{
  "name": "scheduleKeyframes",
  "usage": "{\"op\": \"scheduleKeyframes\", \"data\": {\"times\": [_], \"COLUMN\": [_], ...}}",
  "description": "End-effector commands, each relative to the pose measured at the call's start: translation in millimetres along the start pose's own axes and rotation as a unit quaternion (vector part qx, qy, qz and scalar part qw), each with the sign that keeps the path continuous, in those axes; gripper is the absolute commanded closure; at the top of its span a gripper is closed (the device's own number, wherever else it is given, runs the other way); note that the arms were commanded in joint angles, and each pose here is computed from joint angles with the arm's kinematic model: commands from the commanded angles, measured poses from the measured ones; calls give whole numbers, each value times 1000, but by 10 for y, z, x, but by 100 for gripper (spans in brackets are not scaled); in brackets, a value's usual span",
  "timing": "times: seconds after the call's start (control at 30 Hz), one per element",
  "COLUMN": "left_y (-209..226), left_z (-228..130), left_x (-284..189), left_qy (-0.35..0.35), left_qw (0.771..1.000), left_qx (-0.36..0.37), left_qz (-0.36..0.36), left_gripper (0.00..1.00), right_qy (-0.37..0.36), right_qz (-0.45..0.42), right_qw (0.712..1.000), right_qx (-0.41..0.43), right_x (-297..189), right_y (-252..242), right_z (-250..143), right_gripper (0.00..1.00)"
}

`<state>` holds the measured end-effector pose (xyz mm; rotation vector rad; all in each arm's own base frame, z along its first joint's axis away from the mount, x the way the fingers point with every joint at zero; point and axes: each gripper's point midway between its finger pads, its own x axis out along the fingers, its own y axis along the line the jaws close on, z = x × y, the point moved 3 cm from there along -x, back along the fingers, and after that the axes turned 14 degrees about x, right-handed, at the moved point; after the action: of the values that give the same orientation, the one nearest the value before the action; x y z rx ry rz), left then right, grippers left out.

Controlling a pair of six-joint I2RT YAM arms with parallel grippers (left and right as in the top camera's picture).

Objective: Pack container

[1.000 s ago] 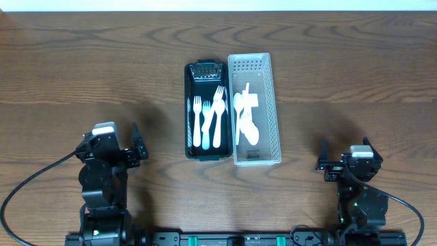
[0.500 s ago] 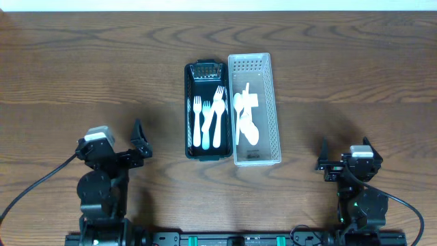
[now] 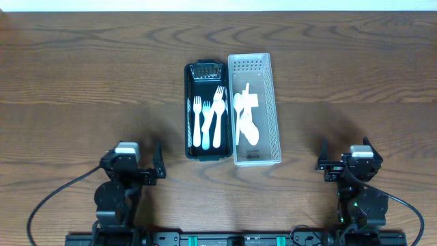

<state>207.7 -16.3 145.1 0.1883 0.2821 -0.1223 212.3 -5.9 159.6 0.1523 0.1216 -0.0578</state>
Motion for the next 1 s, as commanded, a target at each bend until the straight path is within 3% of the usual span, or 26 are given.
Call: {"op": "scheduleKeyframes", "data": {"times": [0.0,0.47,0.63,0.97], "left_y": [-153,-178,-228,-228], "left_z": [-186,-115,-74,-73], "left_x": [15,-17,-35,-36], "left_qy": [14,-7,-21,-22], "left_qw": [999,999,997,997], "left_qx": [29,14,53,53], "left_qz": [-44,-50,-61,-61], "left_gripper": [2,2,2,2], "right_qy": [0,0,0,0], "right_qz": [-2,-2,-2,-2], "right_qw": [1000,1000,1000,1000], "right_qx": [5,5,5,5], "right_x": [1,1,1,1], "right_y": [-1,-1,-1,-1], "right_z": [-12,-13,-12,-13], "right_gripper": [1,1,1,1]}}
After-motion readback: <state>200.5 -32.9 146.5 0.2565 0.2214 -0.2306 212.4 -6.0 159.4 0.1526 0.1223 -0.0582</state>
